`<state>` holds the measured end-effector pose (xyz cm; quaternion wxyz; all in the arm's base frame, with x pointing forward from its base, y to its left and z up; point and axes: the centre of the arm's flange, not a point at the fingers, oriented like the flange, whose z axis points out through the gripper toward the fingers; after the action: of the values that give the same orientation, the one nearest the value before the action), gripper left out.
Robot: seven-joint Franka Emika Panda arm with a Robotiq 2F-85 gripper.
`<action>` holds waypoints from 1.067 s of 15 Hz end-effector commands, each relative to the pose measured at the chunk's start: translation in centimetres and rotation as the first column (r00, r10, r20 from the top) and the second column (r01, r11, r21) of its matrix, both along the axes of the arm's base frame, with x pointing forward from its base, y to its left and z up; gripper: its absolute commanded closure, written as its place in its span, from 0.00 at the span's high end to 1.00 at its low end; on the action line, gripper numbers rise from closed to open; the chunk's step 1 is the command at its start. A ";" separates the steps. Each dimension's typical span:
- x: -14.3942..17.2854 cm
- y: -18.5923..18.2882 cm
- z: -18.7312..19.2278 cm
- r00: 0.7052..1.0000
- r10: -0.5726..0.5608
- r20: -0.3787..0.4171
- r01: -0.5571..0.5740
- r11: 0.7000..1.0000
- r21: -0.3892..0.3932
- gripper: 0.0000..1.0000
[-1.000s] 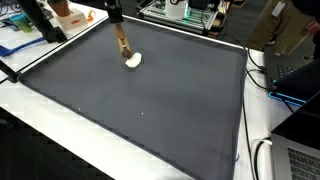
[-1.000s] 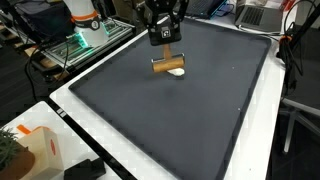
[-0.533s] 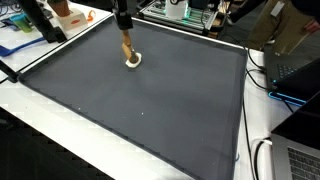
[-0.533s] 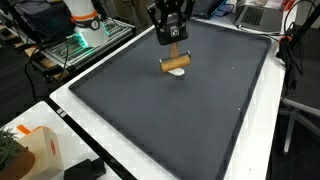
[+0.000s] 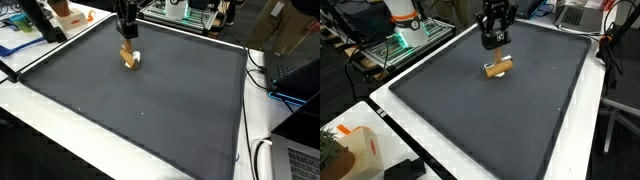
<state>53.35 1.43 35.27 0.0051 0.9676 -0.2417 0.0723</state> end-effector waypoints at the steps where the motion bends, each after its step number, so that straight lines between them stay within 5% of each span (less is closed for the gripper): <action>1: -0.7 -0.5 -2.1 0.984 0.112 -0.137 -0.114 0.993 -0.007 0.22; 11: -1.6 -0.7 -4.2 0.914 0.191 -0.357 -0.174 0.982 0.079 0.22; 16: -4.2 -4.0 1.1 0.923 0.225 -0.312 -0.183 0.970 0.159 0.22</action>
<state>51.72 0.76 33.33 0.0080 0.9827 -0.1546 -0.1013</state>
